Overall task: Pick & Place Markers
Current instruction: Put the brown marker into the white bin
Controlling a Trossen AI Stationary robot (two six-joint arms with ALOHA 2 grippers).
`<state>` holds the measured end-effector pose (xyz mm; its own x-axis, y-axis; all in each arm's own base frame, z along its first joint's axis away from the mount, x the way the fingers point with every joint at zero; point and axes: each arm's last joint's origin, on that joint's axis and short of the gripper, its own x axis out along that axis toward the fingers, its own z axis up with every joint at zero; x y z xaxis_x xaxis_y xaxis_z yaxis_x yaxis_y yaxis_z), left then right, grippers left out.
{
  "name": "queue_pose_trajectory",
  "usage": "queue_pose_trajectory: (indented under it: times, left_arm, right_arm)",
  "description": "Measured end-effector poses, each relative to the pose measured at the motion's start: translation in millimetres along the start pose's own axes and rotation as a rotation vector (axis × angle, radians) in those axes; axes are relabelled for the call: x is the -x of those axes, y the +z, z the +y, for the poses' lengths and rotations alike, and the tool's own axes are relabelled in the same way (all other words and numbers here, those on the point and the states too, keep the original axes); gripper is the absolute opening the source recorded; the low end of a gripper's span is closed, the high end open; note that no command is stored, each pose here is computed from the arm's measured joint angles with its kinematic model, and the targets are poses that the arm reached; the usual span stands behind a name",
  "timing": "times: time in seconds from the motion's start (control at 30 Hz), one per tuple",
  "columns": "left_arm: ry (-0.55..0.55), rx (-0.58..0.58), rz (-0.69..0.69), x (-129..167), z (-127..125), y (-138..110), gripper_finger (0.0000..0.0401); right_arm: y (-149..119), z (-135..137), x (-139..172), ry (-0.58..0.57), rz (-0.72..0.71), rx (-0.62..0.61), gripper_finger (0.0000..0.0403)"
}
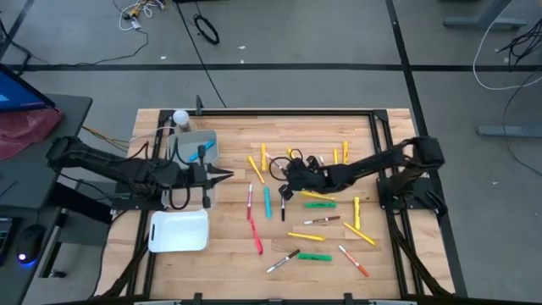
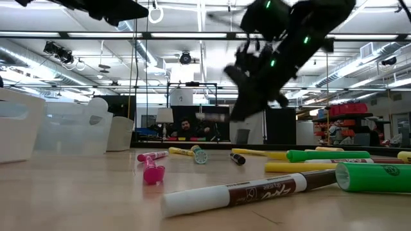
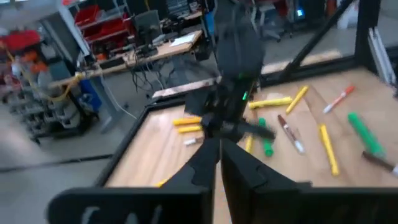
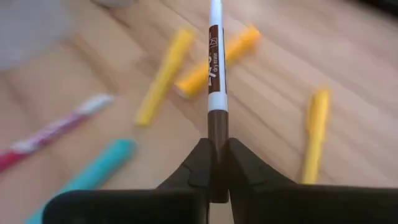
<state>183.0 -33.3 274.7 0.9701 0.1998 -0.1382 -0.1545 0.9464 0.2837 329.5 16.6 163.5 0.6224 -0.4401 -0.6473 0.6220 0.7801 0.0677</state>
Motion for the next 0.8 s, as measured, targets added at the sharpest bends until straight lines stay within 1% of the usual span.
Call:
queue_pose_trajectory:
  times: [0.03,0.1,0.2,0.27,0.33,0.4,0.5,0.57,0.67,0.8]
  left_arm:
    - [-0.013,-0.026,0.012,0,0,2,0.0047]
    - [-0.034,-0.044,0.038,2,2,9,0.0079]
    - [-0.085,-0.077,0.090,4,4,16,0.0140]
    - [-0.137,-0.122,0.140,2,2,15,0.0180]
    - [-0.193,-0.163,0.169,-2,-2,11,0.0211]
    - [-0.217,-0.185,0.190,-10,-7,7,0.0230]
    - [-0.235,-0.209,0.240,-23,-17,-2,0.0238]
    - [-0.232,-0.210,0.233,-31,-21,-3,0.0235]
    - [-0.228,-0.206,0.221,-39,-25,-4,0.0220]
    - [-0.209,-0.205,0.218,-41,-25,-4,0.0186]
  right_arm:
    - [3,3,8,0.030,-0.013,0.042,0.0021]
    - [9,11,24,0.126,-0.039,0.125,0.0023]
    - [13,21,39,0.258,-0.078,0.258,0.0027]
    - [14,29,45,0.343,-0.115,0.332,0.0027]
    - [15,36,49,0.426,-0.148,0.374,0.0027]
    - [15,42,49,0.482,-0.184,0.385,0.0026]
    - [17,47,51,0.506,-0.236,0.396,0.0026]
    - [18,49,53,0.518,-0.255,0.398,0.0026]
    - [18,50,54,0.522,-0.263,0.409,0.0026]
    - [18,49,53,0.518,-0.265,0.410,0.0027]
